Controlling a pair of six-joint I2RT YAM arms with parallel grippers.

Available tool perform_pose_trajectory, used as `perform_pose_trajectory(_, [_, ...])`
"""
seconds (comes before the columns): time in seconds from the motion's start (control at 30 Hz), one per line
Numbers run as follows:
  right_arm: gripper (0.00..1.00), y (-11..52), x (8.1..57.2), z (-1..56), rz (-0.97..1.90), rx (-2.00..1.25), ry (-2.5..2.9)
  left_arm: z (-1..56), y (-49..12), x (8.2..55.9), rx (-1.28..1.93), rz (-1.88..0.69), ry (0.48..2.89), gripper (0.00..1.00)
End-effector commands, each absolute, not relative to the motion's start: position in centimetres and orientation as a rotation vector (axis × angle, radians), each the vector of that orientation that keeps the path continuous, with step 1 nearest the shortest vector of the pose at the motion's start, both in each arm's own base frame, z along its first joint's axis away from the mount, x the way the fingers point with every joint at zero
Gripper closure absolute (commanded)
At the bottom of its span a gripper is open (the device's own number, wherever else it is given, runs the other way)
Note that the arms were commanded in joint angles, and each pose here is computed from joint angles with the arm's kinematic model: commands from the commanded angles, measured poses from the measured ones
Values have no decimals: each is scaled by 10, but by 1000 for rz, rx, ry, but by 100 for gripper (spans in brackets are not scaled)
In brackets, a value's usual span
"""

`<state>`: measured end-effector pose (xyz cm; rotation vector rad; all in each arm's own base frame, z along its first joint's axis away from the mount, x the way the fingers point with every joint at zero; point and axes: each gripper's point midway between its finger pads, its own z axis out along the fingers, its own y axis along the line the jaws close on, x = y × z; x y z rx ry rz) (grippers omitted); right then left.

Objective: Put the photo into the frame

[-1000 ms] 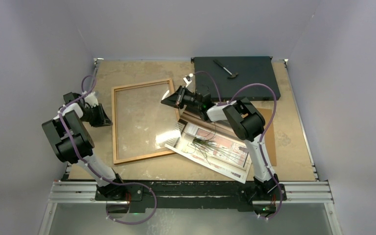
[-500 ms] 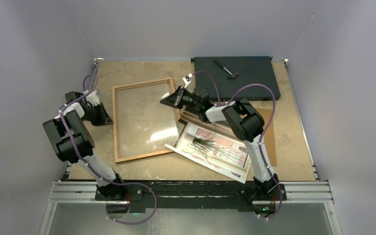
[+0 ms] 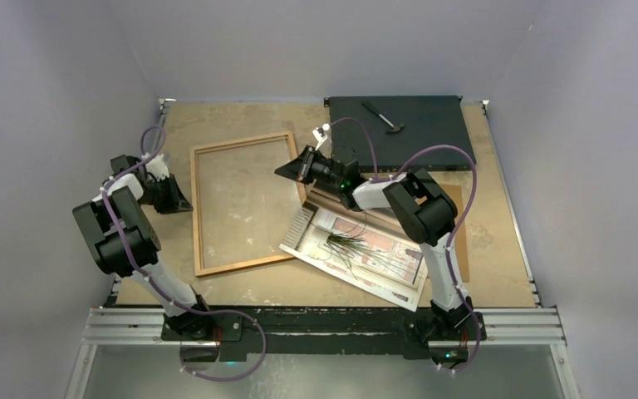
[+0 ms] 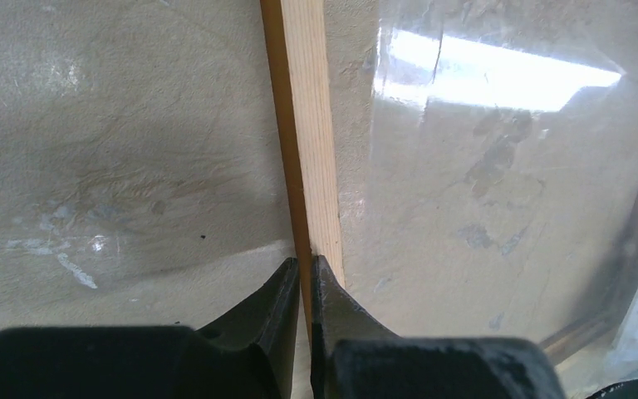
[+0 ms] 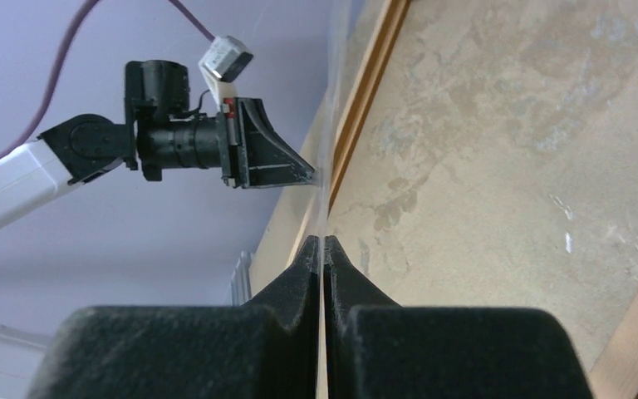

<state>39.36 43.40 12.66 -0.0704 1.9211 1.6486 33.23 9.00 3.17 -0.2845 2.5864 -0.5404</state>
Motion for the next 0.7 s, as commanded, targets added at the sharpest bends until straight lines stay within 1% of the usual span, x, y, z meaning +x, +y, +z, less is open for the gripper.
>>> perform_pose_trajectory(0.0, [100, 430, 393, 199, 1614, -208, 1677, 9, 91, 327, -287, -493, 2664, 93])
perform_pose_trajectory(0.13, [100, 430, 389, 205, 1628, -232, 1650, 10, 92, 327, -287, -489, 2664, 93])
perform_pose_trajectory(0.33, [100, 434, 386, 192, 1686, -208, 1694, 11, 91, 327, -289, -492, 2661, 93])
perform_pose_trajectory(0.57, [100, 432, 374, 173, 1840, -7, 1804, 5, 88, 323, -288, -504, 2671, 93])
perform_pose_trajectory(0.67, [100, 437, 367, 179, 1912, 52, 1833, 3, 86, 322, -288, -508, 2671, 94])
